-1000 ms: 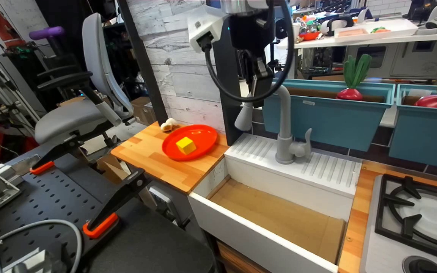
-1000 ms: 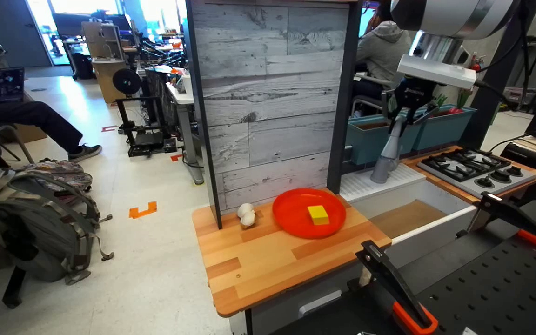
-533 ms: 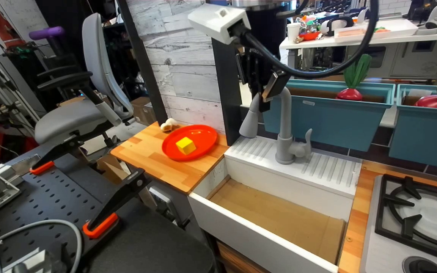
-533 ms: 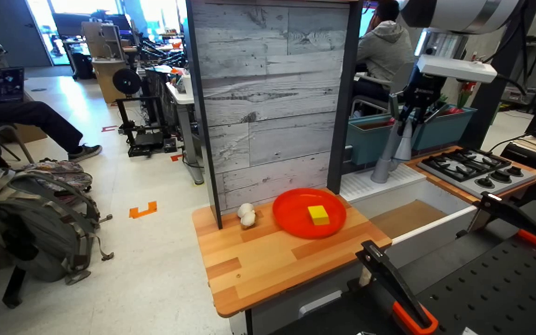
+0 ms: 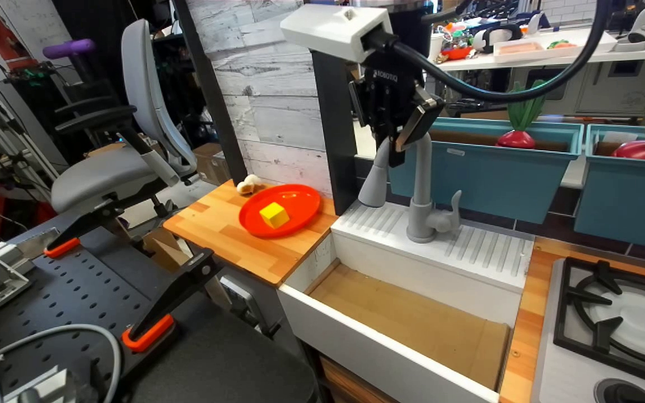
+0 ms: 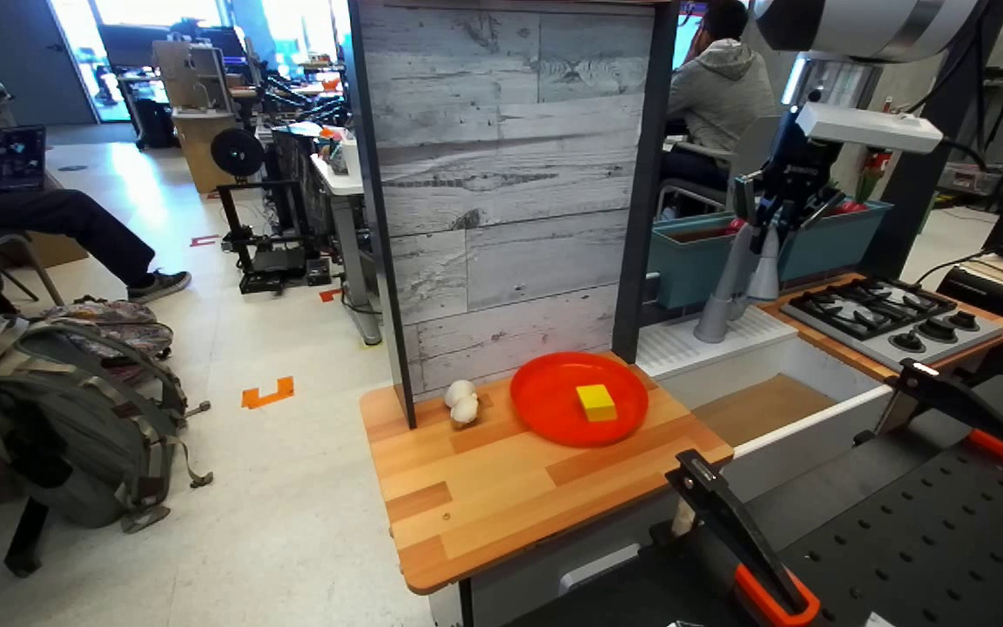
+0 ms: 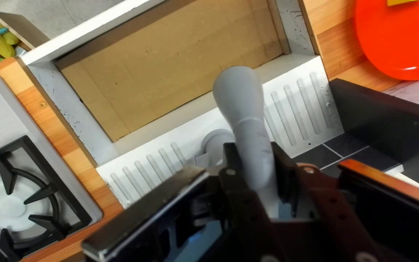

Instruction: Turn the tap nozzle to the right

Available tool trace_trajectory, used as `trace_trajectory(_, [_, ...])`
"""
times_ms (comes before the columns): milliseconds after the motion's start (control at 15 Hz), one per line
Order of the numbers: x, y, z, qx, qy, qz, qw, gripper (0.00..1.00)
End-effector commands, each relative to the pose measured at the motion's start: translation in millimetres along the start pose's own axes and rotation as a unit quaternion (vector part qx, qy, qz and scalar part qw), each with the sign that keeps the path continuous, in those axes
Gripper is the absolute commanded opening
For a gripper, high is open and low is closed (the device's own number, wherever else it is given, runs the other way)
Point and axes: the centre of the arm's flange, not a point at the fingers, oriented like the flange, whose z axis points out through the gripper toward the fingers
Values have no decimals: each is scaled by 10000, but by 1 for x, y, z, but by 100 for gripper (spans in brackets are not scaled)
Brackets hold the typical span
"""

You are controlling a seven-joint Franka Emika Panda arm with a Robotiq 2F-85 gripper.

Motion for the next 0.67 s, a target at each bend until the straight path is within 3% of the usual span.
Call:
trace_trajectory(0, [-11,58,-43,-238,-245,-55,9994,6])
trace_trajectory(200, [-11,55,-43,-254,-223,-29,9994,6])
trace_trajectory(267, [-11,53,-42,-274,-214,-9,9994,49])
trace_trajectory(400, [-13,51,-42,-341,-235,-17,9991,56])
trace_trajectory(600, [-18,48,-49,-496,-269,-120,9983,79])
